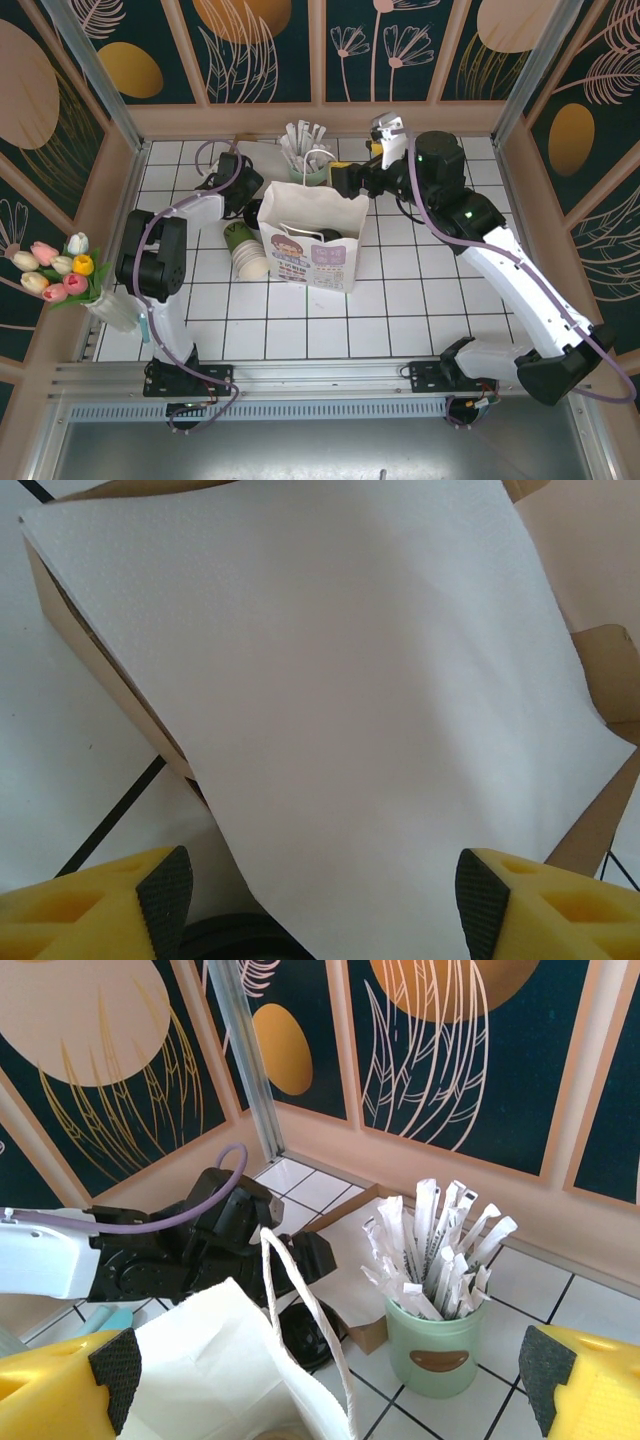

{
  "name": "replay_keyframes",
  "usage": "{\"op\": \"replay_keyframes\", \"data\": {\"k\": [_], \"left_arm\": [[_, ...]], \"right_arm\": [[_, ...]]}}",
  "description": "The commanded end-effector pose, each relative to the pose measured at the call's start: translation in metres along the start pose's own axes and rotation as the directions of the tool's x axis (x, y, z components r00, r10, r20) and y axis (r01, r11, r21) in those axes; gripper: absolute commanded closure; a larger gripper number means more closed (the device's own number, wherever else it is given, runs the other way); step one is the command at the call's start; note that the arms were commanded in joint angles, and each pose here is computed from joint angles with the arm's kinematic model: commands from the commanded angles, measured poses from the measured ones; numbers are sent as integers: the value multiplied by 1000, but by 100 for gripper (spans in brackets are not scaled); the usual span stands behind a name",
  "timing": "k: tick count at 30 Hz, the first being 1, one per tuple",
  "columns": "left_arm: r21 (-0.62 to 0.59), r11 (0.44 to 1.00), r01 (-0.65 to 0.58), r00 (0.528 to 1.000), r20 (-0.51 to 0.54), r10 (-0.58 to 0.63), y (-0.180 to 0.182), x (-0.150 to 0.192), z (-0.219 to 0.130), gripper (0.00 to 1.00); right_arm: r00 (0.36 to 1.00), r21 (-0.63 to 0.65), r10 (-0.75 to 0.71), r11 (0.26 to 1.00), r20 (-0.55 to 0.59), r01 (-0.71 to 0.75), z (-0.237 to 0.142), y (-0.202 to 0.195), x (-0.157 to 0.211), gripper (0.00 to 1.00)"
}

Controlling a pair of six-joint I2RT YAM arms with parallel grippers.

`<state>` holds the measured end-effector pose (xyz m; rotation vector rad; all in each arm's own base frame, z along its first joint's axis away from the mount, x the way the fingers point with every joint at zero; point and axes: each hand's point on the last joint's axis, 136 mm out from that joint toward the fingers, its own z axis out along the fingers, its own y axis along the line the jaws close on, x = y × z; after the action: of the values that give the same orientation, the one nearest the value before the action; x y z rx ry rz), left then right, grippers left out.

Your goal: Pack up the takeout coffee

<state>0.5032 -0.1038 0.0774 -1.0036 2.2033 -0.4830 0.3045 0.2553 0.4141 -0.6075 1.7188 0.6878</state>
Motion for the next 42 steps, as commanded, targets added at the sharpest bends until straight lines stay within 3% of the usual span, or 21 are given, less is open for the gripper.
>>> {"op": "replay_keyframes", "data": {"k": [1,4,9,14,21,23,28,31,35,38,42], "left_arm": [[-22,1000,3,1000,7,-3,1,-6,8,29],[-12,1000,3,1000,7,-3,-1,-6,10,32],[-12,1000,-5,1000,21,5,-5,-11,12,50],[-36,999,-6,1000,20,6,-2,-10,19,57],[-2,1000,-20,999,35,20,-10,-15,10,97],[14,999,-44,998,52,43,-19,-22,-1,100],[81,985,-149,981,136,137,-49,-50,-56,100],[145,964,-223,960,207,190,-72,-70,-108,100],[261,913,-314,939,227,258,-113,-83,-184,100],[359,868,-343,930,260,260,-133,-89,-244,100],[524,774,-356,934,228,275,-160,-78,-309,100]], "right_arm": [[1000,9,-9,1000,24,8,-12,3,-6,1],[1000,12,-9,1000,25,8,-13,2,-6,1],[1000,16,-9,1000,25,9,-14,2,-6,1],[999,20,-8,1000,31,8,-17,3,-7,1],[999,28,-10,1000,39,9,-20,2,-9,1],[999,29,-11,1000,41,9,-20,2,-9,1],[997,69,-5,998,74,-1,-23,-5,-14,1],[994,83,-10,997,112,1,-25,-7,-20,1],[982,79,-28,997,186,13,-30,-5,-34,1],[968,38,-77,997,237,70,-32,5,-46,1],[940,-126,-230,955,251,267,-24,40,-45,1]]}}
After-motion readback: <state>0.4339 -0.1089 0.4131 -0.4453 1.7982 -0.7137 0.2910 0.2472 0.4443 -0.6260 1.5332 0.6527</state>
